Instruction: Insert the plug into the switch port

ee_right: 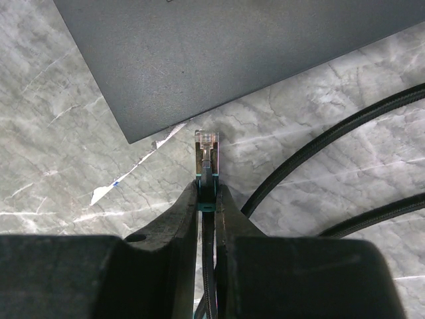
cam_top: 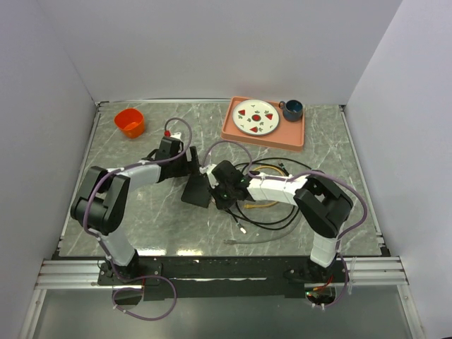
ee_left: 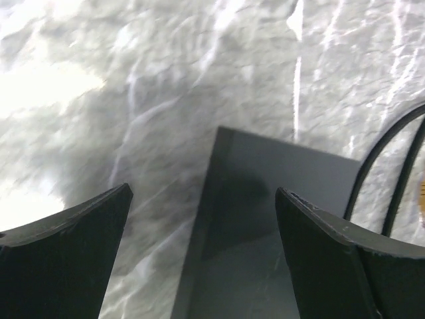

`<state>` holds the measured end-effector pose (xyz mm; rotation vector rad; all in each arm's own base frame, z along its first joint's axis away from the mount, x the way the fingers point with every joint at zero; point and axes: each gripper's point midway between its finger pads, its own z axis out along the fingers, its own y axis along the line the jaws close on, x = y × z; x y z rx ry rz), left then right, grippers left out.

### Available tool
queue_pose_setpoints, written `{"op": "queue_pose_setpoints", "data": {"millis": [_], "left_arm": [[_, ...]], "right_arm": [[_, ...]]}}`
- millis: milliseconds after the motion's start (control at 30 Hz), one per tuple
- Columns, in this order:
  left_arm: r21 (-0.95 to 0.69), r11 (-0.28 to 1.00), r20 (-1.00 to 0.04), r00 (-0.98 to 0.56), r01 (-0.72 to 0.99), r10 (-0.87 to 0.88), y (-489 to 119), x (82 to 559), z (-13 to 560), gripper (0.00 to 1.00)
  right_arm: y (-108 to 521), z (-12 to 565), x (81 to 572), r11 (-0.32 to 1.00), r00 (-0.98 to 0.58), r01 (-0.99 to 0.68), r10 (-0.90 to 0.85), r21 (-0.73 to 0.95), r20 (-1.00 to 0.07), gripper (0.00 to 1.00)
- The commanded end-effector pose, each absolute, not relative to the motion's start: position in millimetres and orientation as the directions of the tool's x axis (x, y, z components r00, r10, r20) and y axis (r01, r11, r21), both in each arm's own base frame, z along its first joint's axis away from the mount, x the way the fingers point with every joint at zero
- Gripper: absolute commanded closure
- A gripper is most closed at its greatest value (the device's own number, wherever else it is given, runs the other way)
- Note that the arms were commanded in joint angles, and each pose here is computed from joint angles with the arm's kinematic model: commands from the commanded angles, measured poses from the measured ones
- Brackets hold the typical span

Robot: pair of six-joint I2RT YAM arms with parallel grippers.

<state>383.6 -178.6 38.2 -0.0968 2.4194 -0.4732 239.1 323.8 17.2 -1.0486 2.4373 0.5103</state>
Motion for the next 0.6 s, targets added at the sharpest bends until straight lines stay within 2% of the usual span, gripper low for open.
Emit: {"op": "queue_pose_setpoints", "data": {"millis": [0, 200, 567], "left_arm": [[-0.305, 0.951, -0.553, -0.806, -0.040, -0.211, -155, 356, 23, 0.03], [-0.445, 0.893, -0.529, -0.823, 0.060, -0.209, -183, 343, 25, 0.01], [-0.500, 0.863, -0.486, -0.847, 0.068, -0.214, -194, 328, 18, 0.01]], "right_arm": [[322, 7, 235, 0.632, -0.604, -0.763, -0.627, 0.131, -0.492, 1.00], [332, 7, 234, 0.610, -0.587, -0.781, -0.643, 0.134, -0.492, 1.00], [348, 13, 233, 0.596, -0.570, -0.792, -0.644, 0.133, -0.510, 1.00]]}}
